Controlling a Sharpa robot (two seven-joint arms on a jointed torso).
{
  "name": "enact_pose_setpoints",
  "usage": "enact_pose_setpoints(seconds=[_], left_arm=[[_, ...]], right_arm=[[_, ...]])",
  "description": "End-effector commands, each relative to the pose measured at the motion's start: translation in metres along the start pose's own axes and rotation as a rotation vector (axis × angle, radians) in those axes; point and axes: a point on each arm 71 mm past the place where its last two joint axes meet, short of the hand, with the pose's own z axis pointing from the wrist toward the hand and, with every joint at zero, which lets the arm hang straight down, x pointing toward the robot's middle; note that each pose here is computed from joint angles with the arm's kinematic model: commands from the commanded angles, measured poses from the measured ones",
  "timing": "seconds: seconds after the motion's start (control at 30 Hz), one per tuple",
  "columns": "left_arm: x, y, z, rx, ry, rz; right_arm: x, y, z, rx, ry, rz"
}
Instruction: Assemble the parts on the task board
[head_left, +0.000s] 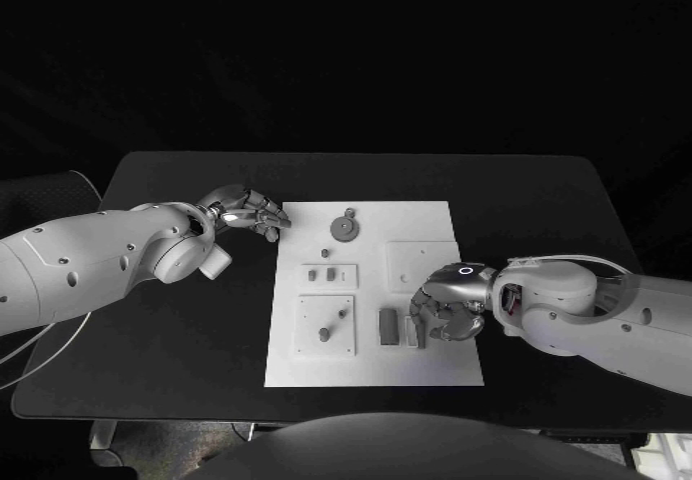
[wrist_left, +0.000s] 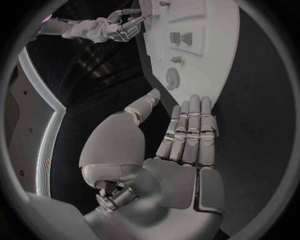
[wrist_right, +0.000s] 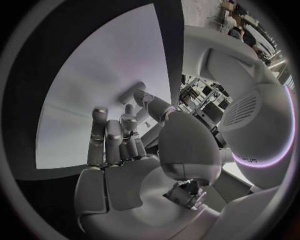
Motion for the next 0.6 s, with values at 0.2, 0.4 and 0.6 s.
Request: enact_pose_setpoints(seconds=[0.2,0.4,0.6], left_arm=[[0.0019,-0.0022,0.0007,0.009,0.015,0.001],[0.0017,-0.0021,0.0005,0.009,0.013,0.001],[0.0011,-0.0017,0.0002,0.008,0.012,0.002]], right_arm=[[0.0048,0.0028,0.0026,-0.023,0.01,-0.025],[0.0053,0.0023,0.0023,-0.02,0.011,-0.038],[0.0057,0.0013,0.0015,-0.017,0.012,-0.043]])
